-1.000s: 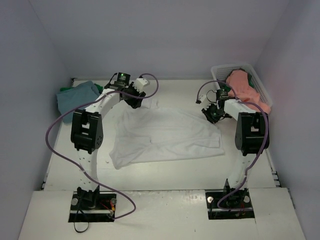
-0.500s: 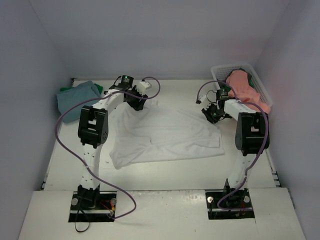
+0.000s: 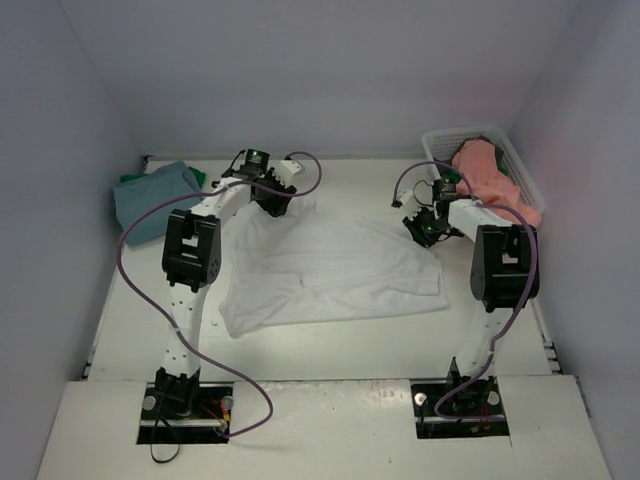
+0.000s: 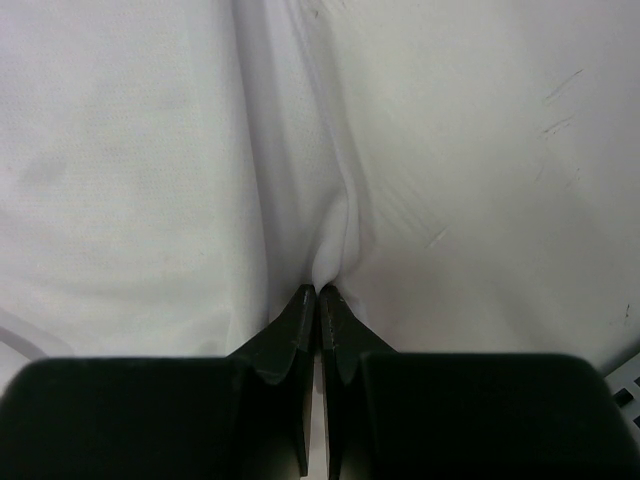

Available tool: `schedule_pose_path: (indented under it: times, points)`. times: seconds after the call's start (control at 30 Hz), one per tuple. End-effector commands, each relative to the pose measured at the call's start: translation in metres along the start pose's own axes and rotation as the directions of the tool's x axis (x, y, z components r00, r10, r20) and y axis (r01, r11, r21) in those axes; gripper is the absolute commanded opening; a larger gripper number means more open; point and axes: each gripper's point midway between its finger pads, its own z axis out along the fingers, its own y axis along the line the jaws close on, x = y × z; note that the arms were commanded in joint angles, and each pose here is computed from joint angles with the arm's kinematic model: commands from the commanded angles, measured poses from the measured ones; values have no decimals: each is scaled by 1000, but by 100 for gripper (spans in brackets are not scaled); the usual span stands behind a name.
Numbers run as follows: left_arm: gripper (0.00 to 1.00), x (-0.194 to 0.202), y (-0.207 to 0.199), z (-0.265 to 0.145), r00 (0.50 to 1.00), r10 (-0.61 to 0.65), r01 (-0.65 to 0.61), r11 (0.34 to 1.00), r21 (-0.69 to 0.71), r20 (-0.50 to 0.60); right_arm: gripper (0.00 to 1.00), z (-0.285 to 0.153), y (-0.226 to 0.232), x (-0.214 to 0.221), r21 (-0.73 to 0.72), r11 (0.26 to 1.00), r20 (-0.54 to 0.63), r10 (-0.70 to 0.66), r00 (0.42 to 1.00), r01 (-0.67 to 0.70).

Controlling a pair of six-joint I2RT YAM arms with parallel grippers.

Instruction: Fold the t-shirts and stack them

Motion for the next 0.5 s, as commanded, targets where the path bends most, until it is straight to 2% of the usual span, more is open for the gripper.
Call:
schedule_pose_path:
  times: [0.0,0.17,0.27,0.3,0.33,0.37,0.4,0.47]
  points:
    - [46,-31,9,-13,997,40,-39,999,-18,62,0,-4,24,9,-69,997,-27,19,999,-21]
    - [39,-23,4,-7,999,38,-39,999,13,33,0,-4,26,8,-77,997,-21,21,1000,-23]
    - [27,-22,1,-7,999,39,-40,999,30,26,0,-4,27,8,-80,997,-20,22,1000,-24]
    - [17,-22,0,-8,999,37,-38,999,34,23,0,-4,27,8,-80,997,-18,22,1000,-23]
    - [13,-22,0,-8,999,35,-36,999,36,23,0,-4,28,8,-82,996,-20,23,1000,-24]
    - [5,-23,0,-10,999,36,-36,999,34,23,0,-4,27,8,-81,996,-17,22,1000,-23]
    - [1,-23,0,-10,999,38,-38,999,33,25,0,-4,27,7,-80,997,-16,23,1000,-24]
    - [0,-26,3,-14,999,36,-36,999,19,29,0,-5,27,7,-77,997,-15,23,1000,-24]
